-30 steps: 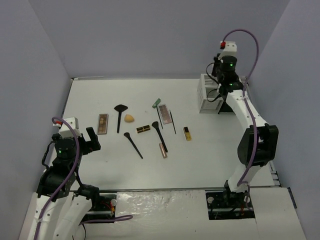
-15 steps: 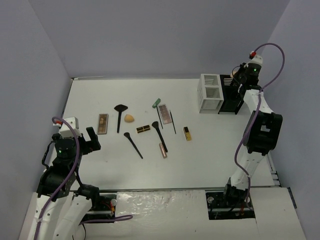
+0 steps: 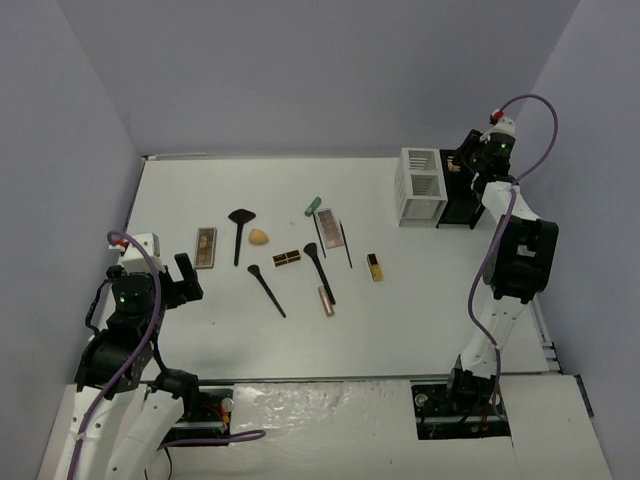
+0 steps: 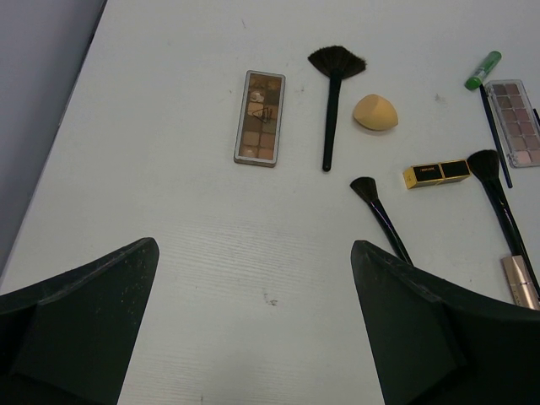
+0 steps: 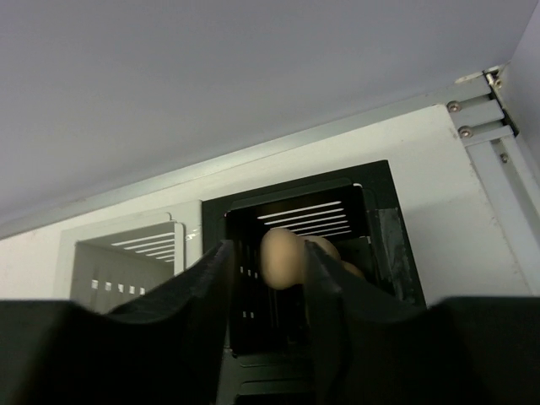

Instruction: Organize the makeup

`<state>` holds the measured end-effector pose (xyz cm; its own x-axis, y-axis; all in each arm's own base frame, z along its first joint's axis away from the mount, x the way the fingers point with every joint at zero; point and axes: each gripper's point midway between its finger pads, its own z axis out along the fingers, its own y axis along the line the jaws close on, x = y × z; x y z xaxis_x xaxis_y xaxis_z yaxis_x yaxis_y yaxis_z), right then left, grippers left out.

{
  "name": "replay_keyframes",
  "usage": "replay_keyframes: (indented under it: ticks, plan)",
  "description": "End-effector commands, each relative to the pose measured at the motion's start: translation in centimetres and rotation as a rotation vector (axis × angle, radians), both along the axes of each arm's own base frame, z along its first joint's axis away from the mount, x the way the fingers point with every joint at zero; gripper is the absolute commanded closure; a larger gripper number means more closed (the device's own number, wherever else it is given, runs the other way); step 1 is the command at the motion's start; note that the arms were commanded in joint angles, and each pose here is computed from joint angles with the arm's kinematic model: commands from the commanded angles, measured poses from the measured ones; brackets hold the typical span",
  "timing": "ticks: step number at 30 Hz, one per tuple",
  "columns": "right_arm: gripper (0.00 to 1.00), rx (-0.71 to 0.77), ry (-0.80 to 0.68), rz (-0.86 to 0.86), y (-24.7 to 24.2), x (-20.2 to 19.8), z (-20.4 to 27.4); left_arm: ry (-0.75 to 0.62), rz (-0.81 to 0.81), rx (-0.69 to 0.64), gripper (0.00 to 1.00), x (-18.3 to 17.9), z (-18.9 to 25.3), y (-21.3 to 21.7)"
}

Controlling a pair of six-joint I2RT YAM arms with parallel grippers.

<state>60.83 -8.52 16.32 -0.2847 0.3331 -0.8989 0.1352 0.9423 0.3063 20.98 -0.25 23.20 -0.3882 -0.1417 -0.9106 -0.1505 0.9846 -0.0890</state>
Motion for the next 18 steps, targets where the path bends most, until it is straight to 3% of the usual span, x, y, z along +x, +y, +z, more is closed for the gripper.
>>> replay_keyframes:
  ticks: [1,9,18]
  plan:
    - [0.57,-0.049,-0.171,0.02,0.3,0.4,7.2,-0.043,0.007,-0.018,0.03,0.8,1.4,-0.1]
    - [0.45,-0.123,-0.187,0.057,4.1,-1.8,11.8,-0.052,0.006,-0.02,0.03,0.7,1.6,-0.1]
    - [0.21,-0.234,-0.127,0.362,23.0,-8.1,10.7,-0.05,0.01,-0.022,0.03,0.5,1.6,0.0]
